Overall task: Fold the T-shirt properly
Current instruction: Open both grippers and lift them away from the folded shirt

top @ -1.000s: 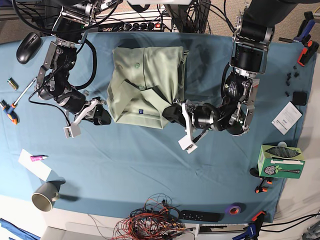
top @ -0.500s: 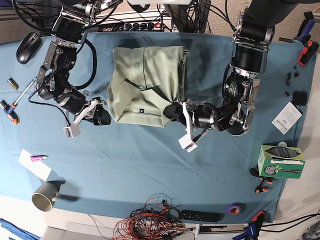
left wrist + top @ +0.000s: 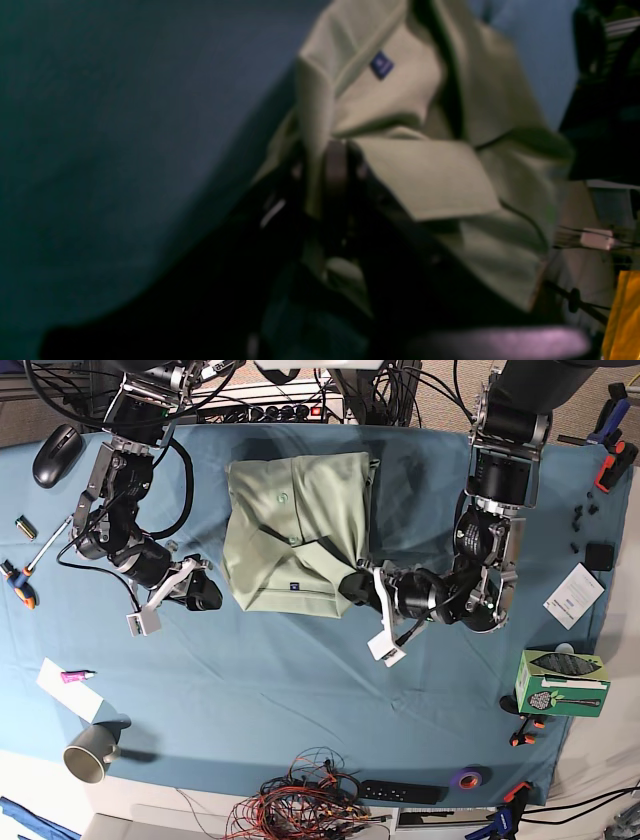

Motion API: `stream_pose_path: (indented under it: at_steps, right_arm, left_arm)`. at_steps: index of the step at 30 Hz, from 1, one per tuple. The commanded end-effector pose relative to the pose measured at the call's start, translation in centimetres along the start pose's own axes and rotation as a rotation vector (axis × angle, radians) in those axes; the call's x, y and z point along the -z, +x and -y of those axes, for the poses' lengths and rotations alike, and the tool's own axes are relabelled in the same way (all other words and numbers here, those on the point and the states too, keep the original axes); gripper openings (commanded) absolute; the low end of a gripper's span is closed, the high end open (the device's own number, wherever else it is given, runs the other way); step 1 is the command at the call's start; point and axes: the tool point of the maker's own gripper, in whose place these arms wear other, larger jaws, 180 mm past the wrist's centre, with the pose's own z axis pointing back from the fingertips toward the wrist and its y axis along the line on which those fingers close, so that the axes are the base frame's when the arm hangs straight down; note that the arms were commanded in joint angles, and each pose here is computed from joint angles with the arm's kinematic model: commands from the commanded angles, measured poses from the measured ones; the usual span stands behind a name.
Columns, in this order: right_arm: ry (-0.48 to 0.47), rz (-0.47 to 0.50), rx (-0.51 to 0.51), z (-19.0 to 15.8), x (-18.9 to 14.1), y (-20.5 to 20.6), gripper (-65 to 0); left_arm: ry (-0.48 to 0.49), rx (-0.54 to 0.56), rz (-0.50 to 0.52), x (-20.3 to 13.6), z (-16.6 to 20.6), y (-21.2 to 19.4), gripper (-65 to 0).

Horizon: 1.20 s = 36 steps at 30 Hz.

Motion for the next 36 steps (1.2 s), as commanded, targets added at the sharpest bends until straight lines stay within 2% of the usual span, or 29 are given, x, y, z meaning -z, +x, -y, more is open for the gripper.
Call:
stream_pose_path:
  at_steps: [1,4,8,9,11,19,25,29,33,36]
  right_arm:
    - [0.006,0.063,-0.026,-0.1,-0.4,2.2,-48.9]
    - [0.006,0.063,-0.026,-0.1,-0.4,2.2,-48.9]
    - [0.006,0.061,-0.026,-0.1,-0.4,2.1,-48.9]
    - [0.004,0.059,-0.027,0.0,-0.4,2.1,-48.9]
    - [-0.001,0.055,-0.030,0.0,-0.4,2.0,-48.9]
    - [-0.005,0.052,-0.032,0.1,-0.4,2.0,-48.9]
    - [-0.018,0.033,-0.038,0.4,-0.4,1.7,-48.9]
    - [0.029,0.040,-0.017,-0.5,-0.8,1.9,-51.8]
    - [0.128,0.112,0.025,-2.1,-2.7,3.7,-64.0]
    - [0.164,0.125,0.043,-2.5,-4.3,3.7,-65.0]
  left_arm:
    - [0.008,0.035,0.043,-0.7,0.0,2.0,-65.0]
    - [0.006,0.035,0.045,-0.7,0.0,2.0,-64.9]
    - [0.010,0.029,0.057,-0.8,-0.1,2.3,-44.3]
    - [0.018,0.012,0.059,-0.8,-0.3,2.3,-40.6]
    - [0.028,0.000,0.064,-1.0,-0.6,2.3,-39.0]
    - [0.077,0.015,0.051,-2.6,-2.2,2.0,-39.0]
    - [0.135,0.039,0.141,-5.9,-3.4,3.9,-40.1]
    - [0.052,0.090,0.276,-8.7,-1.3,5.3,-49.2]
    - [-0.035,0.157,0.364,-10.8,1.9,4.1,-62.9]
    - [-0.066,0.139,0.394,-11.4,3.7,2.1,-65.0]
